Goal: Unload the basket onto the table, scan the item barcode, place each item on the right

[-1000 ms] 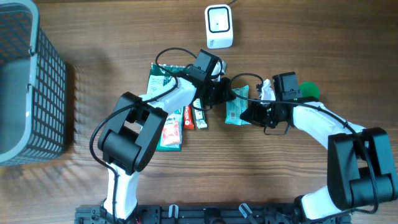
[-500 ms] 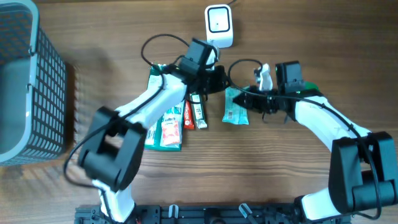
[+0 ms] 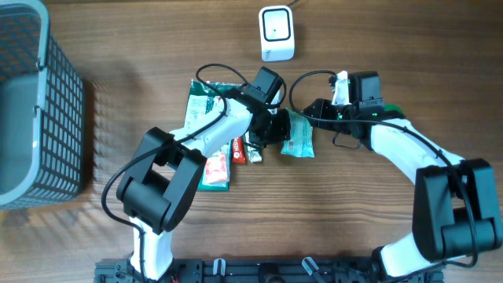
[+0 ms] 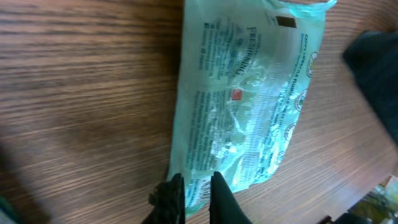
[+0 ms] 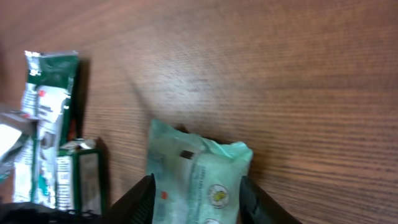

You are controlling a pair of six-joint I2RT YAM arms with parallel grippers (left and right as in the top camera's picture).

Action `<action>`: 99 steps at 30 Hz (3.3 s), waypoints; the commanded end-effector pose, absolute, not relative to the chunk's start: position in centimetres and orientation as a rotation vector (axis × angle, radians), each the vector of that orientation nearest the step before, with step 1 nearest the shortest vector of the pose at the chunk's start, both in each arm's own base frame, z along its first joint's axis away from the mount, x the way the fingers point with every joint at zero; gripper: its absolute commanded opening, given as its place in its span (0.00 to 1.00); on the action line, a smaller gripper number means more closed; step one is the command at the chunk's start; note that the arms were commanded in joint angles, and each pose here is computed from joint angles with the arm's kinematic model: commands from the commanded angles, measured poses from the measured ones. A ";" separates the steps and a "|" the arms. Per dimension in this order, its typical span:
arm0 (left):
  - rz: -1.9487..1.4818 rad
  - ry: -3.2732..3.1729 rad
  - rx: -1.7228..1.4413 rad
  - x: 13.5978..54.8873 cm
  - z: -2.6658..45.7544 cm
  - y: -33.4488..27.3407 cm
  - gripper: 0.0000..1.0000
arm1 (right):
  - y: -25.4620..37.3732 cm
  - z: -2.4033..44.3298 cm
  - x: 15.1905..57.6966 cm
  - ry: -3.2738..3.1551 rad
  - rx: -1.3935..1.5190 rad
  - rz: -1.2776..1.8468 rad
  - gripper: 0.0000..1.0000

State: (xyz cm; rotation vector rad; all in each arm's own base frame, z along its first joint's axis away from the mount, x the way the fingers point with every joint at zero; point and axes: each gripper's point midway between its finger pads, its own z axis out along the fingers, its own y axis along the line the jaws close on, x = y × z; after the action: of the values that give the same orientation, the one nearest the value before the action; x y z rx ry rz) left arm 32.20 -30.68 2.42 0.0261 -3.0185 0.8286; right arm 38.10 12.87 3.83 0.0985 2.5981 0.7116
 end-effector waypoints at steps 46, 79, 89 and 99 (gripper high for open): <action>0.622 -3.196 0.147 35.8 1.1 -26.5 0.27 | 12.8 2.2 37.2 2.737 0.296 0.724 0.62; 0.603 -3.104 0.080 33.3 -1.7 -28.3 0.22 | 14.5 -1.4 34.1 2.877 0.259 0.802 0.12; 0.791 -3.342 0.201 40.8 8.7 -21.5 0.04 | 14.5 7.6 36.8 2.563 -0.160 0.746 0.04; 0.670 -3.588 0.554 44.6 16.0 -4.0 0.20 | 16.9 15.4 35.3 2.280 -0.491 0.870 0.04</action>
State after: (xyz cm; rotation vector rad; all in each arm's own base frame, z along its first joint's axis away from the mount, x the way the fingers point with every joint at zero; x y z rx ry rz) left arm 44.67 -7.86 17.17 0.5976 -3.5447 0.8321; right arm 36.30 15.84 14.53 -0.3197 2.3488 0.8138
